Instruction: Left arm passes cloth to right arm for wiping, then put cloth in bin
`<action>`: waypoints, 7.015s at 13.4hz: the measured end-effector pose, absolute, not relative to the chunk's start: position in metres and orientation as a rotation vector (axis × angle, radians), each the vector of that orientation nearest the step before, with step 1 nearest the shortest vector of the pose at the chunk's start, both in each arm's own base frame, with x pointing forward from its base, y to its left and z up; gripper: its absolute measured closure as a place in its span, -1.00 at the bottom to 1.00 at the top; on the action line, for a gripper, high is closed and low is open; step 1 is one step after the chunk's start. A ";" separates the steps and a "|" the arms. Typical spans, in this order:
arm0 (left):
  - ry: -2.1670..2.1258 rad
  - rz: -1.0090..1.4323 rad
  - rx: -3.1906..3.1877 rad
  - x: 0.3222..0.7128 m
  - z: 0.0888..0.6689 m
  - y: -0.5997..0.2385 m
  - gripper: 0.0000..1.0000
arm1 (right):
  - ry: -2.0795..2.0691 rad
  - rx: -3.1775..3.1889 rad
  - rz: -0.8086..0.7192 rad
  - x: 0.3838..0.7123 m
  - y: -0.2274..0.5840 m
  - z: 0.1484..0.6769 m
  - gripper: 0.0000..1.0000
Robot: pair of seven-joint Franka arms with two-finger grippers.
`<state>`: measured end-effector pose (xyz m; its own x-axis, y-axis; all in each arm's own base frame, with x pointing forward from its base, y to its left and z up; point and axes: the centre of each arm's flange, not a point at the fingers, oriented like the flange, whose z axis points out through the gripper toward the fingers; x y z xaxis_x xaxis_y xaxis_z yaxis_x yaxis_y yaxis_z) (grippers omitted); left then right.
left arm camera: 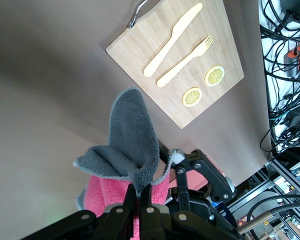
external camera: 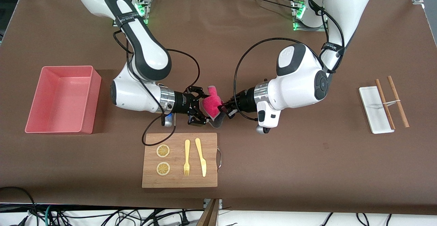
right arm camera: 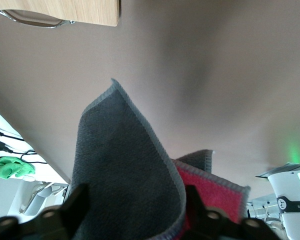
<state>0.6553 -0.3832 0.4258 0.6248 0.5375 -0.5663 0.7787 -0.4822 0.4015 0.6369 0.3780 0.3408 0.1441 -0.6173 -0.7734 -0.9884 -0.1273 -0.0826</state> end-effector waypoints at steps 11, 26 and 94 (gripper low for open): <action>1.028 -0.485 2.203 0.656 0.426 -0.382 0.58 | 1.541 -1.815 0.781 0.638 0.376 0.341 0.96; 0.953 -0.429 2.292 0.704 0.470 -0.190 -1.00 | 1.381 -2.386 0.731 0.576 0.375 0.231 0.96; -0.033 -0.167 3.115 0.575 0.575 0.002 -1.00 | -0.013 -3.191 0.676 0.639 -0.114 0.457 0.96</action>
<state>0.5753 0.0015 0.5755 0.9940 -0.0226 -0.1066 -0.0202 -0.9995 0.0232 0.6392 -0.1141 0.4573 0.9143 -0.0171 -0.4047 0.0325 -0.9928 0.1154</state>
